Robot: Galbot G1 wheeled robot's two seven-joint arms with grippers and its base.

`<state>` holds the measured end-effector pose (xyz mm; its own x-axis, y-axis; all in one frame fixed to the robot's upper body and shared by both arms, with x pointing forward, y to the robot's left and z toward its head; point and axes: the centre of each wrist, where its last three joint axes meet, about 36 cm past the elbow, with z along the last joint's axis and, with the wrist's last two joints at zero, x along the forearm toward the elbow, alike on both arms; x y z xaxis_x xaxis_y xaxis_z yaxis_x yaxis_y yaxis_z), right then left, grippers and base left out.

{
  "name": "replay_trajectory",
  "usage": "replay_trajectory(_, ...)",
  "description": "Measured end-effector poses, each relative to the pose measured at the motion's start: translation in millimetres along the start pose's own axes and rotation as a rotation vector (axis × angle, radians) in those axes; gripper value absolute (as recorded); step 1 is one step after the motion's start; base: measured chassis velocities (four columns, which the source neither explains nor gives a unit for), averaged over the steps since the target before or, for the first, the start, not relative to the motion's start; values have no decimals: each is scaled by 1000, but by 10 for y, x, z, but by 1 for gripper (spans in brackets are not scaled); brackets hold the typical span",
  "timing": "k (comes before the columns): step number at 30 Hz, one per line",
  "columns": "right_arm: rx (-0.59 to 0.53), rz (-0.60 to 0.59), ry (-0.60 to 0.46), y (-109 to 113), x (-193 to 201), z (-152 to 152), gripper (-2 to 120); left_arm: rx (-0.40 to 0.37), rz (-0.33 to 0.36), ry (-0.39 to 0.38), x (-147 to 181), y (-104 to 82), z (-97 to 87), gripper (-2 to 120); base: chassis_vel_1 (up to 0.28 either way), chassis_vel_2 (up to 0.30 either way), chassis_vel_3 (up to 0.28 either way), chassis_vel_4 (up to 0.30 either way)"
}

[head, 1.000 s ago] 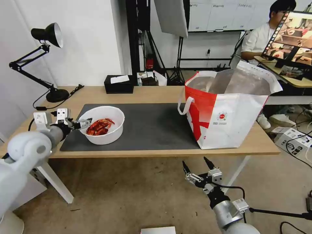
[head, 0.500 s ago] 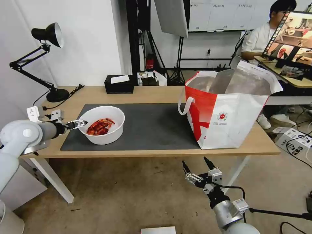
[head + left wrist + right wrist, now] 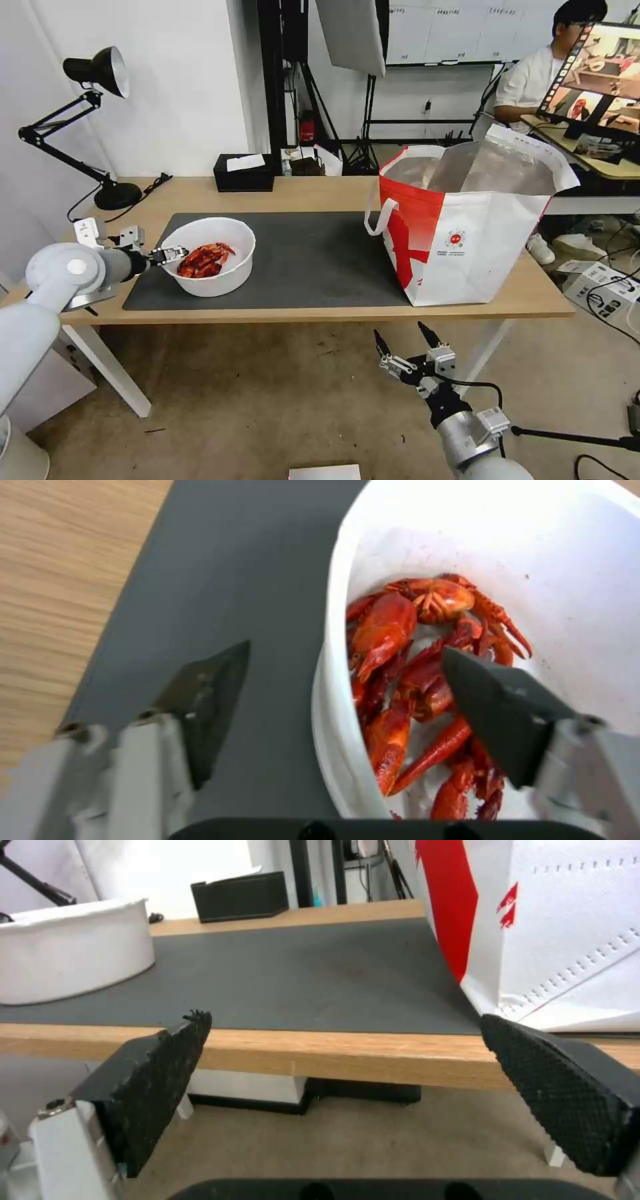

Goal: Pick up the trash from the table and place it into the takeout bag.

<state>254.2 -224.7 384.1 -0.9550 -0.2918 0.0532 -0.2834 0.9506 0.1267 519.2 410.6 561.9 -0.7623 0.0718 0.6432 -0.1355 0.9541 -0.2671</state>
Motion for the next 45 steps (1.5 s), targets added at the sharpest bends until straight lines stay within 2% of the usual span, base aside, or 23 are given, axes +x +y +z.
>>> replay_trajectory(1, 0, 0, 0, 0, 0, 0, 100, 0, 0, 0, 0, 0, 0, 71, 0, 0, 0, 0)
replay_trajectory(4, 0, 0, 0, 0, 0, 0, 100, -4, -1, 3, -10, -10, 9, 56, 0, 0, 0, 0)
replay_trajectory(8, 0, 0, 0, 0, 0, 0, 100, -5, -3, 3, -12, -12, 13, 48, 0, 0, 0, 0)
replay_trajectory(10, 0, 0, 0, 0, 0, 0, 100, -8, -4, 4, -6, -12, 16, 37, 0, 0, 0, 0)
replay_trajectory(11, 0, 0, 0, 0, 0, 0, 100, -8, -4, 4, -6, -12, 16, 37, 0, 0, 0, 0)
replay_trajectory(12, 0, 0, 0, 0, 0, 0, 100, -10, -4, 5, -5, -12, 25, 29, 0, 0, 0, 0)
replay_trajectory(14, 0, 0, 0, 0, 0, 0, 100, -12, -2, 6, -2, -20, 37, 21, 0, 0, 0, 0)
replay_trajectory(15, 0, 0, 0, 0, 0, 0, 100, -12, -2, 6, -2, -20, 37, 21, 0, 0, 0, 0)
replay_trajectory(18, 0, 0, 0, 0, 0, 0, 100, -13, 1, 8, -6, -29, 57, 5, 0, 0, 0, 0)
replay_trajectory(20, 0, 0, 0, 0, 0, 0, 100, -12, 5, 8, -11, -32, 69, 1, 0, 0, 0, 0)
replay_trajectory(27, 0, 0, 0, 0, 0, 0, 100, -5, 27, -9, -1, -89, 100, 0, 0, 0, 0, 0)
replay_trajectory(33, 0, 0, 0, 0, 0, 0, 100, -11, 60, -50, 82, -208, 66, 0, 0, 0, 0, 0)
replay_trajectory(39, 0, 0, 0, 0, 0, 0, 100, -57, 117, -111, 235, -489, -98, 0, 0, 0, 0, 0)
replay_trajectory(40, 0, 0, 0, 0, 0, 0, 100, -57, 117, -111, 235, -489, -98, 0, 0, 0, 0, 0)
replay_trajectory(43, 0, 0, 0, 0, 0, 0, 100, -86, 188, -160, 332, -683, -206, 0, 0, 0, 0, 0)
replay_trajectory(44, 0, 0, 0, 0, 0, 0, 100, -86, 188, -160, 332, -683, -206, 0, 0, 0, 0, 0)
replay_trajectory(45, 0, 0, 0, 0, 0, 0, 100, -98, 223, -182, 373, -774, -248, 0, 0, 0, 0, 0)
